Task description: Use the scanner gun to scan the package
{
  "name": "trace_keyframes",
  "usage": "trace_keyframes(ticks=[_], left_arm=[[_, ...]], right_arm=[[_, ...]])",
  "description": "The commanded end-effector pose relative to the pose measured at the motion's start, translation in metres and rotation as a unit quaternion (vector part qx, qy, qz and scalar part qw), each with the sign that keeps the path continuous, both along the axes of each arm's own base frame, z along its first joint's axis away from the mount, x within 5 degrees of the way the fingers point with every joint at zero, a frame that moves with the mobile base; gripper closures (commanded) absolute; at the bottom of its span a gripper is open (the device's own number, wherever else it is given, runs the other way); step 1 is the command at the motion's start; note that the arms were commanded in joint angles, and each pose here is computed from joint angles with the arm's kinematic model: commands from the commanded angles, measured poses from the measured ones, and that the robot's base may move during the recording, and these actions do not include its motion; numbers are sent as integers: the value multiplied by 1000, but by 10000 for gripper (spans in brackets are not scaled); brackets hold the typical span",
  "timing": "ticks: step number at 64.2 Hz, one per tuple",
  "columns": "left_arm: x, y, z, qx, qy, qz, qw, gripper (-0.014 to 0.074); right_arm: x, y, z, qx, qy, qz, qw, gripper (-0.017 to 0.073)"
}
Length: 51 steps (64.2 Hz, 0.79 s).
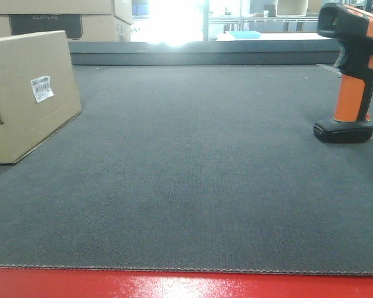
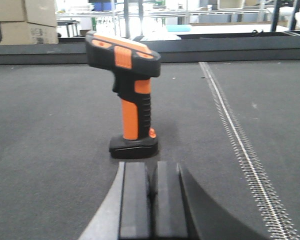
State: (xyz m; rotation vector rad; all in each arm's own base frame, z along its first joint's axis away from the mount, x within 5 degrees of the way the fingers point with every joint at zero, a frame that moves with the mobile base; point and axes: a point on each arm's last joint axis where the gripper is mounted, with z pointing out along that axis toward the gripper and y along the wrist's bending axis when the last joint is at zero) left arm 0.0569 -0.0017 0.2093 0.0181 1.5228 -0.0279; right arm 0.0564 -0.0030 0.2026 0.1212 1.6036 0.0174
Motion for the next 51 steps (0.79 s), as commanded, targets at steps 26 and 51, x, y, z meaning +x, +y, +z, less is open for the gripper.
trace_keyframes(ticks=[26, 51], left_arm=[[-1, 0, 3, -2, -14, -3, 1000, 705], [-1, 0, 3, -2, -14, -3, 1000, 705]], right_arm=[[0, -1, 1, -14, -10, -10, 1000, 712], [0, -1, 1, -14, -10, -10, 1000, 712]])
